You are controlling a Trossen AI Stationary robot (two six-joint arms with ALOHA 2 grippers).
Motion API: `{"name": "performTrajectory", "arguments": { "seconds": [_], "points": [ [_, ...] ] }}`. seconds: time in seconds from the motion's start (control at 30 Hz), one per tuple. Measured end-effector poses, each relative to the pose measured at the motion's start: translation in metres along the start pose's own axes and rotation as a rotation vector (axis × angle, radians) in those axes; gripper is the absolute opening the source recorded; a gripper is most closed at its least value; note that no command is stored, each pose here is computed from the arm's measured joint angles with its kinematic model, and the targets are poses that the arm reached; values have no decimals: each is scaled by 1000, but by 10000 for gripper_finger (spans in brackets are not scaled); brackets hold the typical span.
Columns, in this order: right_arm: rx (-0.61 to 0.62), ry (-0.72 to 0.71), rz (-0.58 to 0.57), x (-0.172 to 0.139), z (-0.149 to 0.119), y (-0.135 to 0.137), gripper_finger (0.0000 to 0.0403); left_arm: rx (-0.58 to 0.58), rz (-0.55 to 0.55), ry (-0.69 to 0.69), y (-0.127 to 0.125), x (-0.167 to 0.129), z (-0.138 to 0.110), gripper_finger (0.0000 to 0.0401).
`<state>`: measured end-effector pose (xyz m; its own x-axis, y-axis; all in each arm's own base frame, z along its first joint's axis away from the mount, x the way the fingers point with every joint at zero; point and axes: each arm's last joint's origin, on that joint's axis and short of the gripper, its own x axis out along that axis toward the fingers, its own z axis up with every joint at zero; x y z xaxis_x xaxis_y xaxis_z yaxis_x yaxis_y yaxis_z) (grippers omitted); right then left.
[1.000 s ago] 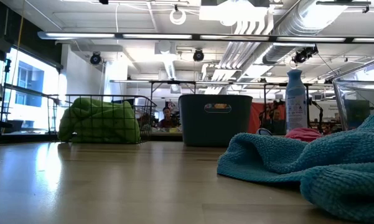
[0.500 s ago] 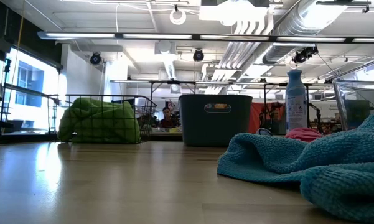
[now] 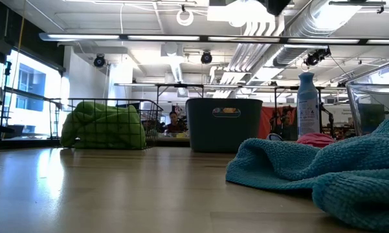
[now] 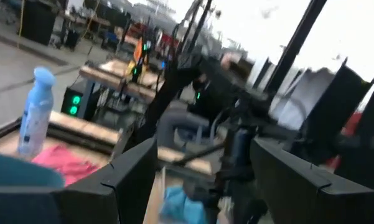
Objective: Sort microfiber towel by color & place in baskets
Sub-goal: Put the right blue towel into the transparent bin
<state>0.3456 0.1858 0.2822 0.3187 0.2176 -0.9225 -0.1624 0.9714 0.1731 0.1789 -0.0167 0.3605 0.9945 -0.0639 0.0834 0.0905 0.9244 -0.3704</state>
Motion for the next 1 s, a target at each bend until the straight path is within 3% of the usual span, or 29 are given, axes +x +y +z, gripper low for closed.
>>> {"name": "performTrajectory", "arguments": {
  "seconds": [0.2, 0.3, 0.47, 0.73, 1.0],
  "points": [
    [134, 135, 37, 19, 13, 7, 238, 39, -10, 205, -7, -3, -23, 246],
    [142, 140, 38, 20, 17, 9, 238, 39, -38, 249, -17, -4, -30, 246],
    [147, 201, 18, 19, 11, 6, 238, 46, -49, 216, -30, -6, -42, 246],
    [124, 319, 44, 47, -6, -11, 238, -44, -16, 61, -27, -10, -80, 245],
    [122, 299, 80, 71, -13, -20, 238, -31, 29, -17, -25, -10, -79, 245]
  ]
}}
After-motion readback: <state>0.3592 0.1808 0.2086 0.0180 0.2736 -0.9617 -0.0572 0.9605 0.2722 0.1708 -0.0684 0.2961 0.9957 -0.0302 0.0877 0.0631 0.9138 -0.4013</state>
